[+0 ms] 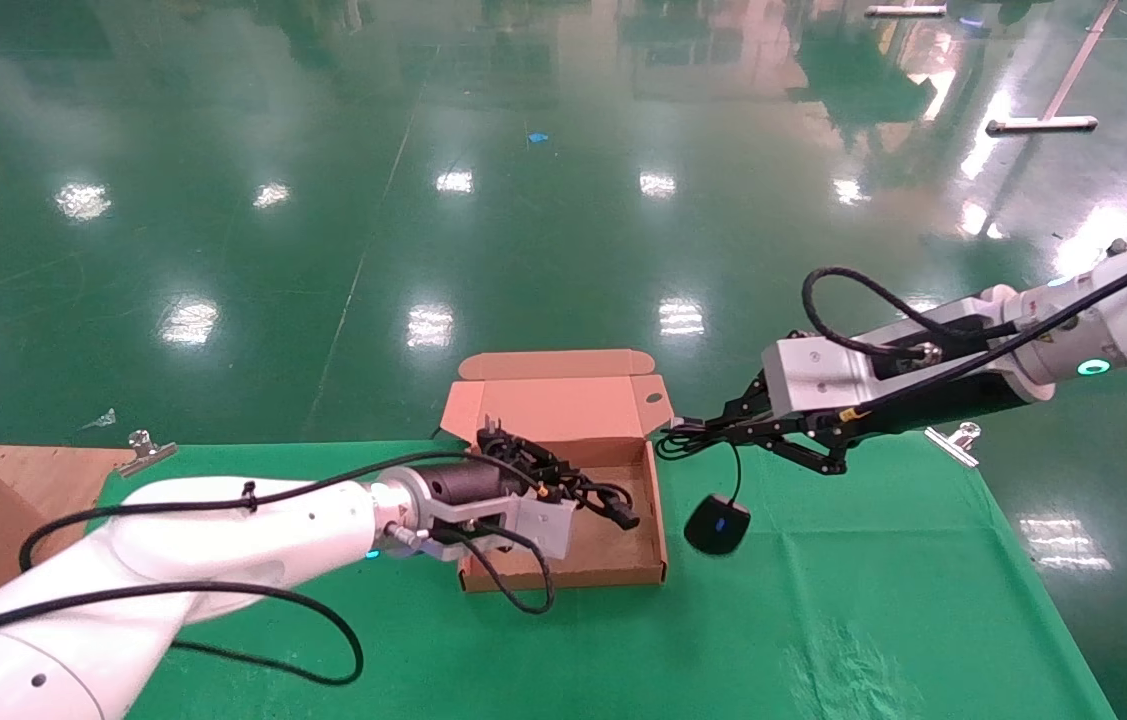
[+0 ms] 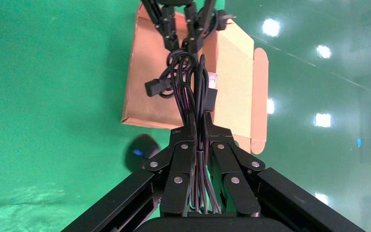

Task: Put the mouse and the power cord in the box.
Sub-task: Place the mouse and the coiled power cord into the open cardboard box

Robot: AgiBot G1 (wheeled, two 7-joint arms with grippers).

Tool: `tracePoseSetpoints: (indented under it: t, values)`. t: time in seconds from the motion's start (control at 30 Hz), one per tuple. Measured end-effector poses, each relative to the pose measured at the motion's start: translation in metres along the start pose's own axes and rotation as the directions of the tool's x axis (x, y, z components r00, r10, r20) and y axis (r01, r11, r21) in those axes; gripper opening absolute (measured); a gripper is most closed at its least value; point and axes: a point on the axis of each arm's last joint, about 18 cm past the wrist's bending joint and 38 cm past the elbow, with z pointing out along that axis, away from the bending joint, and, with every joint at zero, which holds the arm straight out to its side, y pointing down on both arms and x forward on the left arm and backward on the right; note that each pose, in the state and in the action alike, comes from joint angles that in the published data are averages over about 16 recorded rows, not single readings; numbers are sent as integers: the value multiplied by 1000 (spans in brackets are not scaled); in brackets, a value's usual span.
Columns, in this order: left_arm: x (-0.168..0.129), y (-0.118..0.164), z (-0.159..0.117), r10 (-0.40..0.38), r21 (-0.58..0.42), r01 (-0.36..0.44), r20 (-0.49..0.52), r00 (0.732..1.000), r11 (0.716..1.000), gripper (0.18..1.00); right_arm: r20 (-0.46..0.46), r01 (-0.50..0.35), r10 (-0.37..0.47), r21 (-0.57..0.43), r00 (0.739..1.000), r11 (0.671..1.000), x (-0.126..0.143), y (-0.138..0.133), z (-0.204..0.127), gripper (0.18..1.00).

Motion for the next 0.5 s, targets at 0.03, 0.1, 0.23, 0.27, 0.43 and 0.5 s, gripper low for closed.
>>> tracePoseSetpoints:
  t: [0.03,0.1,0.23,0.27,0.43,0.5]
  values:
    - [0,-1,0,-2,2,2,-1,1000,1000,336,2,0,0,0,1000,1000,-1,0,1,202]
    - [0,-2,1,-3,2,3,-3,1000,1000,339,5,1,-1,2,1000,1000,-1,0,3,202]
    - [-1,-2,1,-3,0,3,-3,1000,1000,359,10,7,-7,9,1000,1000,-1,-4,5,202]
    - [-1,-3,2,-4,0,4,-3,1000,1000,364,11,9,-9,12,1000,1000,0,-6,5,202]
    - [-3,-1,2,-35,-6,35,6,999,999,411,14,26,-27,29,1000,999,6,-17,6,202]
    - [-5,2,0,-61,-10,62,15,998,998,432,14,35,-35,35,999,999,10,-22,7,202]
